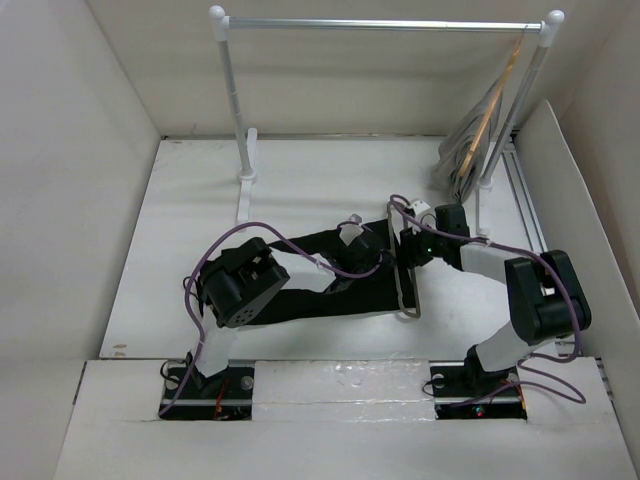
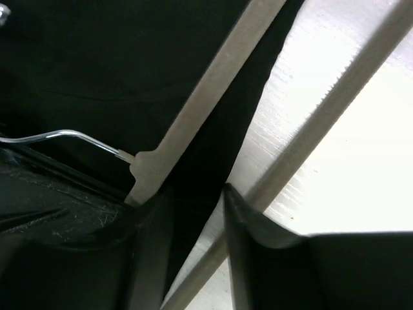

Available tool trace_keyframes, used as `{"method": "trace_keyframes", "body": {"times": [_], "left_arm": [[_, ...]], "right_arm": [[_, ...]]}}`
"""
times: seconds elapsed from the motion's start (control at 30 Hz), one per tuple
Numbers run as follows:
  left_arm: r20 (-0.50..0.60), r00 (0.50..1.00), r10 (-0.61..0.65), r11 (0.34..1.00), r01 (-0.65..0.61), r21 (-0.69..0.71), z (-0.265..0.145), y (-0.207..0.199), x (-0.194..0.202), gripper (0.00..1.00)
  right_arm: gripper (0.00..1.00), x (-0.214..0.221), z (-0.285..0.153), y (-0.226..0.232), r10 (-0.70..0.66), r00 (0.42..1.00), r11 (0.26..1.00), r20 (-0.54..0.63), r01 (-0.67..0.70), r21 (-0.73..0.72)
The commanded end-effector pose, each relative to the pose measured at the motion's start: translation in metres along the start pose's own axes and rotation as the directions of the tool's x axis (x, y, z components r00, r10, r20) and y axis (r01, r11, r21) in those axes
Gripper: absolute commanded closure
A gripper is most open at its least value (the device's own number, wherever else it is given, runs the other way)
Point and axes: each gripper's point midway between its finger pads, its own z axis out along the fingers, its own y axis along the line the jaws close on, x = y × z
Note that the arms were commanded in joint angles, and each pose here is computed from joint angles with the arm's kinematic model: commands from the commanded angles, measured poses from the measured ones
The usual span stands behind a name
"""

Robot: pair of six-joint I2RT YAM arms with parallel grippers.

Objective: Place the trousers on the hanger

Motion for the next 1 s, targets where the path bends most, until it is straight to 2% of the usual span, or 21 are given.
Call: {"method": "trace_keyframes", "body": {"times": [0.0, 0.03, 0.07, 0.1, 0.13, 0.17, 0.2, 0.23, 0.47, 0.6, 0.97], "left_arm": [[0.006, 1.0, 0.014, 0.998, -0.013, -0.065, -0.004, 0.02, 0.002, 1.0], [0.01, 1.0, 0.019, 0.998, -0.018, -0.059, -0.005, 0.016, 0.0, 1.0], [0.018, 0.999, 0.028, 0.998, -0.027, -0.06, -0.005, 0.016, -0.002, 1.0], [0.016, 0.999, 0.033, 0.997, -0.032, -0.069, -0.005, 0.018, -0.001, 1.0], [0.016, 0.999, 0.033, 0.997, -0.032, -0.069, -0.005, 0.018, -0.001, 1.0], [0.015, 0.999, 0.036, 0.997, -0.035, -0.066, -0.005, 0.016, -0.001, 1.0], [0.017, 0.999, 0.037, 0.997, -0.036, -0.066, -0.004, 0.016, -0.002, 1.0], [0.018, 0.999, 0.044, 0.996, -0.042, -0.074, -0.003, 0.018, -0.002, 1.0], [0.01, 0.997, 0.077, 0.987, -0.075, -0.143, -0.003, 0.042, 0.0, 1.0], [0.046, 0.995, 0.09, 0.979, -0.08, -0.186, -0.007, 0.053, -0.02, 1.0], [0.067, 0.981, 0.184, 0.945, -0.157, -0.288, -0.028, 0.084, -0.042, 1.0]], "right_arm": [[0.53, 0.02, 0.001, -0.004, 0.03, 0.998, 0.999, -0.052, -0.028, 0.043], [0.51, 0.018, 0.0, -0.001, 0.022, 0.999, 0.999, -0.04, -0.021, 0.026], [0.55, 0.02, -0.001, -0.002, 0.027, 0.999, 0.999, -0.038, -0.027, 0.019], [0.78, 0.018, 0.001, 0.002, 0.028, 0.999, 0.999, -0.019, -0.028, -0.028], [0.78, 0.022, 0.003, 0.002, 0.033, 0.999, 0.999, -0.03, -0.034, -0.03], [0.83, 0.021, 0.004, 0.0, 0.039, 0.999, 0.998, -0.021, -0.04, -0.041], [0.89, 0.021, 0.005, 0.002, 0.048, 0.999, 0.996, -0.016, -0.049, -0.07], [1.0, 0.023, 0.007, 0.004, 0.052, 0.999, 0.995, -0.016, -0.053, -0.086], [1.0, -0.007, -0.018, -0.003, 0.11, 0.989, 0.988, 0.098, -0.097, -0.123], [1.0, -0.044, -0.044, -0.012, 0.079, 0.98, 0.995, 0.181, -0.066, -0.077], [1.0, -0.061, -0.073, -0.056, 0.177, 0.95, 0.983, 0.257, -0.181, -0.008]]}}
